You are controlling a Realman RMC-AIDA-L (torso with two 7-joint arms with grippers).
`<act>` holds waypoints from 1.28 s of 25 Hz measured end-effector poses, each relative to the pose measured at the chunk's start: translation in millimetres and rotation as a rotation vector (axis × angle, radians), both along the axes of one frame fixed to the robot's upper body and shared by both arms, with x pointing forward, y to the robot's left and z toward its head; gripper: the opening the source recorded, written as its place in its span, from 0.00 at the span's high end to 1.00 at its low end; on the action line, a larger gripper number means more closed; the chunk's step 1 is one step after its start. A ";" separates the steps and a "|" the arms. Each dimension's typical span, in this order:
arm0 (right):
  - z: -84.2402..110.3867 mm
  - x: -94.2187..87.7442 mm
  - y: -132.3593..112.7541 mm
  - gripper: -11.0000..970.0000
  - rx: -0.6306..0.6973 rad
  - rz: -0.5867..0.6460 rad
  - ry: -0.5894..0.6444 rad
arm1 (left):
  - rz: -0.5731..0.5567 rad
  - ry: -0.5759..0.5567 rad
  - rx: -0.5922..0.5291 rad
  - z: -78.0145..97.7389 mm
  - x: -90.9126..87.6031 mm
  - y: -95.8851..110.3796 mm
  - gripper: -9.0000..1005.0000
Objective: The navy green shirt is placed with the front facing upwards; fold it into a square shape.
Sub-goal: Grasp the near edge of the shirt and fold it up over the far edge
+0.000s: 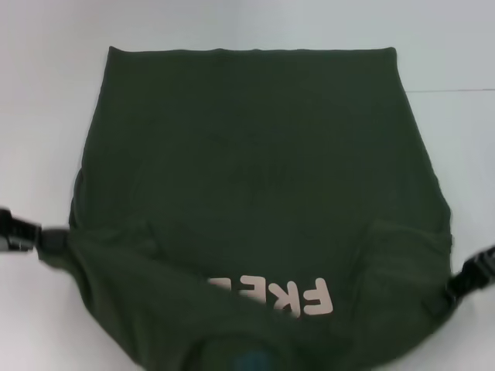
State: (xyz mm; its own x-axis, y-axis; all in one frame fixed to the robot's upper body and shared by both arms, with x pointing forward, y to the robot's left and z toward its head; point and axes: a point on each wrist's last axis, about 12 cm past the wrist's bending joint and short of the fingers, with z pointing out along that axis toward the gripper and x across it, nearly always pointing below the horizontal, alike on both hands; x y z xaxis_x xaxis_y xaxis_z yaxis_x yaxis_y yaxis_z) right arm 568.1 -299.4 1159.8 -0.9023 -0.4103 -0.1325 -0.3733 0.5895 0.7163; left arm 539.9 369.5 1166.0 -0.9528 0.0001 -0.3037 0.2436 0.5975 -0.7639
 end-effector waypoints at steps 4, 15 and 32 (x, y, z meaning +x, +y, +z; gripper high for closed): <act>11.6 5.4 -25.9 0.93 0.103 -0.159 -0.083 | 0.124 -0.078 -0.058 -0.6 2.8 10.5 0.95; 6.6 12.6 -64.6 0.93 0.235 -0.511 -0.267 | 0.411 -0.220 -0.206 -25.5 9.2 18.3 0.95; -31.4 25.8 -54.1 0.93 0.296 -0.788 -0.538 | 0.569 -0.368 -0.263 -56.7 34.2 -14.6 0.95</act>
State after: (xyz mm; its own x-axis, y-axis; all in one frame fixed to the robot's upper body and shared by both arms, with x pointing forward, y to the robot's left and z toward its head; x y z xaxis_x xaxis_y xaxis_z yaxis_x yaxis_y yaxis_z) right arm 593.9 -353.5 1128.4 -0.6922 0.3956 -0.6036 -0.2704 0.6334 0.7251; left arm 574.1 354.9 1109.2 -0.6200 -0.5820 -0.5262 0.2184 0.5160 -0.8282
